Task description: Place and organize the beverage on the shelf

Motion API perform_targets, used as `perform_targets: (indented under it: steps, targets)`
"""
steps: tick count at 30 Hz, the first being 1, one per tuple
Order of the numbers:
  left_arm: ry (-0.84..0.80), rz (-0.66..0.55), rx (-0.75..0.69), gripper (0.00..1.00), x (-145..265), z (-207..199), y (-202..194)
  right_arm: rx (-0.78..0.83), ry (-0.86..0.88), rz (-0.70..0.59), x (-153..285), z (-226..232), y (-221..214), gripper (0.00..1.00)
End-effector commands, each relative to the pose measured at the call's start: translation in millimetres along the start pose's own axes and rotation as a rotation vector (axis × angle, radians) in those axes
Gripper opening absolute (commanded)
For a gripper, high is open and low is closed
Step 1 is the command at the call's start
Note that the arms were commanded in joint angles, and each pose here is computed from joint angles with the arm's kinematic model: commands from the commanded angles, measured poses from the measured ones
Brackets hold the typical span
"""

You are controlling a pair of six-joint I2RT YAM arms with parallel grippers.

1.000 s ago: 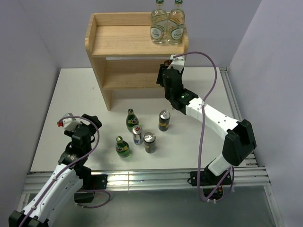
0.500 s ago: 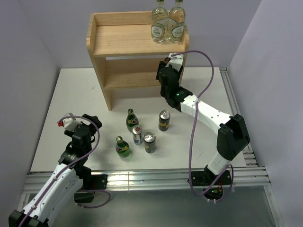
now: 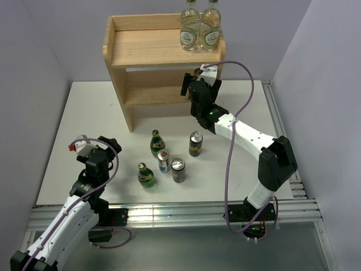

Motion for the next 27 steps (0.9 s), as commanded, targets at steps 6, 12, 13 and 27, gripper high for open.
perform_targets:
  steps: [6,12,13,27]
  targets:
    - [-0.006,-0.04,0.025,0.96,0.8,-4.6,12.8,-0.029,0.031,0.014,29.6,-3.2,8.7,1.0]
    - [-0.006,-0.037,0.025,0.96,0.6,-4.7,11.8,-0.045,0.086,0.046,61.6,-7.0,12.5,1.0]
    - [-0.007,-0.036,0.025,0.96,0.7,-5.0,12.0,-0.042,0.108,0.065,67.5,-5.1,10.1,1.0]
    - [-0.01,-0.038,0.023,0.96,0.8,-5.1,12.1,-0.056,0.234,0.257,169.6,-41.0,-60.6,1.0]
Point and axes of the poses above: each gripper's point midway between its finger pads, its own x axis back along the fingers, its own z axis along the line the jaws close on, y = z × x, the point moved 5 cm from there along x, back along the fingers, and after that the axes turned 14 degrees about -x, right-handed, at the moved point
